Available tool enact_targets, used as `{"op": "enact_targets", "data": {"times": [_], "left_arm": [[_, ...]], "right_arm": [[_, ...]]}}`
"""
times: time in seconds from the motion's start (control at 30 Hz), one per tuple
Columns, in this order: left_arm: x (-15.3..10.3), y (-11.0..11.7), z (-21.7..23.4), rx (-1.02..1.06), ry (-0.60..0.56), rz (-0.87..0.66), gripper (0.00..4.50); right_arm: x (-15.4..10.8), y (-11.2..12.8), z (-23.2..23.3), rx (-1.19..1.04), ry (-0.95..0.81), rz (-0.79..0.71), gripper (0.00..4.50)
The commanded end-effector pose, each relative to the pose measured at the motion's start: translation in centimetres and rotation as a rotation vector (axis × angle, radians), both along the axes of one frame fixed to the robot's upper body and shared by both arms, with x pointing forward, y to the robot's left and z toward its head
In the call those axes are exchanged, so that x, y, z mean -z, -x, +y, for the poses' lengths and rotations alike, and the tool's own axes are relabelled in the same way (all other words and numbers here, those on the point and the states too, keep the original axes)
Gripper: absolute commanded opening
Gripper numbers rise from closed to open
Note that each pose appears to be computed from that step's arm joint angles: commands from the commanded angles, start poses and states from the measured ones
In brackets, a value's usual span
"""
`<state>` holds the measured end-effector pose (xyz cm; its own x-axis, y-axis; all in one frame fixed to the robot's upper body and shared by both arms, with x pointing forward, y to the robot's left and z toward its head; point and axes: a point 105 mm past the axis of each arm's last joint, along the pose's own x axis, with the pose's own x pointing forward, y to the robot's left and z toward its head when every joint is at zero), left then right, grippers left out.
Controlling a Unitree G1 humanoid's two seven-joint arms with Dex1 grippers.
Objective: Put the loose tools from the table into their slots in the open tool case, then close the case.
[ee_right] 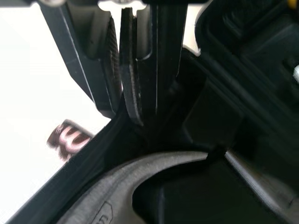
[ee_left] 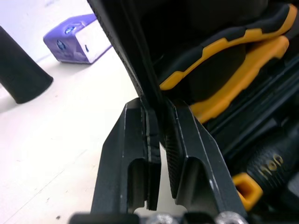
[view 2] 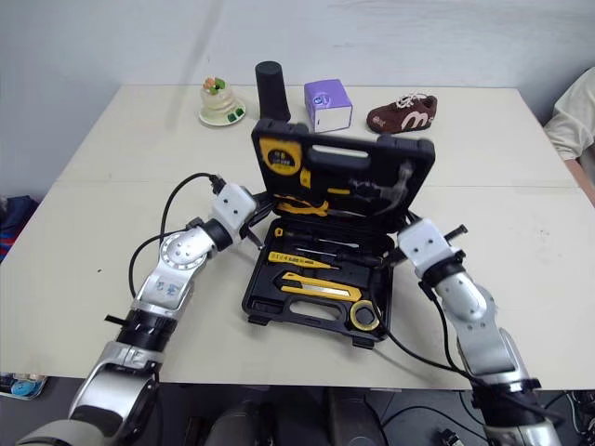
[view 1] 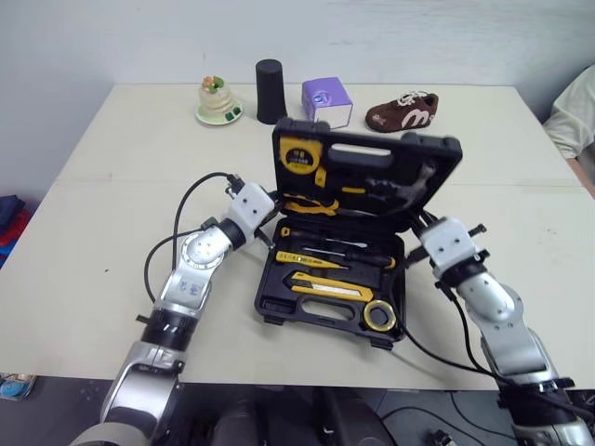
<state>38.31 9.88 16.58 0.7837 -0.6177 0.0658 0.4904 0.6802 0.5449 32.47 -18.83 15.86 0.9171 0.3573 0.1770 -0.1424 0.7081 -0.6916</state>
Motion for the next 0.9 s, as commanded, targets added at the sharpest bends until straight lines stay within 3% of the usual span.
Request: {"op": "enact_targets", "data": {"times": [0.03,0.13,0.23,0.3,0.43,0.53,0.8,0.87,0.9], "left_arm": [[-2.1,1.2,2.4,-0.056,0.004,-0.075,0.92],[-1.9,3.6,3.1,0.038,0.083,0.061,2.15],[-1.2,7.7,4.4,0.189,0.144,0.317,3.62],[-0.6,10.5,6.5,0.248,0.169,0.521,4.43],[-0.6,13.1,10.5,0.236,0.207,0.748,4.43],[-1.5,12.1,13.4,0.156,0.240,0.750,4.43],[-1.4,10.0,12.6,0.177,0.206,0.717,4.43],[-1.3,8.5,12.4,0.154,0.207,0.665,4.50],[-1.3,7.9,12.3,0.146,0.211,0.644,3.92]], "right_arm": [[-0.5,2.7,0.2,-0.097,0.132,-0.055,0.87],[-2.1,5.3,0.0,-0.149,0.207,-0.089,2.22],[-3.4,8.5,-0.1,-0.240,0.188,0.060,3.77],[-2.8,11.2,-0.3,-0.319,0.182,0.257,3.78],[-1.4,15.3,-1.2,-0.403,0.162,0.551,3.78],[0.0,17.0,-2.1,-0.427,0.031,0.741,3.78],[0.6,17.5,-1.3,-0.491,-0.126,0.863,3.78],[0.9,17.6,-0.6,-0.529,-0.162,0.903,3.26],[1.1,17.6,-0.3,-0.544,-0.173,0.919,2.89]]}}
